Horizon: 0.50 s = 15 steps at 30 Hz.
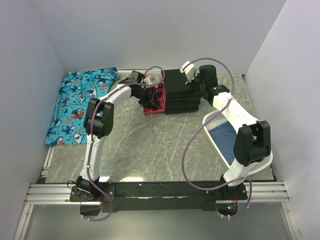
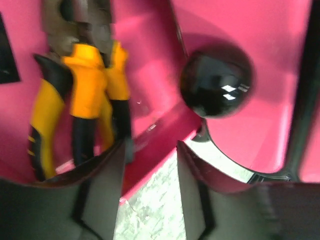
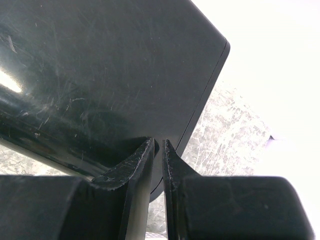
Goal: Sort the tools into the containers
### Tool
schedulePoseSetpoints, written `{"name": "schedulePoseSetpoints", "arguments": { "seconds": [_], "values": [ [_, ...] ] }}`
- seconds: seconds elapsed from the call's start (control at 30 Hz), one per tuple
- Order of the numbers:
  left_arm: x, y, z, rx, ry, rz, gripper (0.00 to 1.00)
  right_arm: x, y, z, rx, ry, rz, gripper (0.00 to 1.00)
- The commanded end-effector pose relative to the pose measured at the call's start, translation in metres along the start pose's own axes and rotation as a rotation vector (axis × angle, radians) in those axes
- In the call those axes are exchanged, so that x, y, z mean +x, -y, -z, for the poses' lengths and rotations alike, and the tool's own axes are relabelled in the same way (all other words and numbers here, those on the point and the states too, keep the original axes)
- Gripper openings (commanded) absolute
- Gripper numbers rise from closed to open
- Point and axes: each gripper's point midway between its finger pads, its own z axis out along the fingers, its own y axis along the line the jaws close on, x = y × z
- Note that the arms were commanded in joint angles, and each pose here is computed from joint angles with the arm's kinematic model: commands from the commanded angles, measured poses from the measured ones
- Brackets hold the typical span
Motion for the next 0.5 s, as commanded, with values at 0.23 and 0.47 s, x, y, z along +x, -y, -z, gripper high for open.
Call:
{"name": "schedulePoseSetpoints", "arguments": {
  "seconds": [0.23, 0.47],
  "values": [
    [-0.09, 0.06, 0.108, 0.009, 0.326, -0.187, 0.56, 0.069, -0.057, 0.004, -0.186, -0.229, -0.021, 0.22],
    [-0.106, -0.033, 0.133, -0.142, 0.375, -0.142, 0.01, 0.041, -0.036, 0.012, -0.112, -0.144, -0.143, 0.19]
  ]
}}
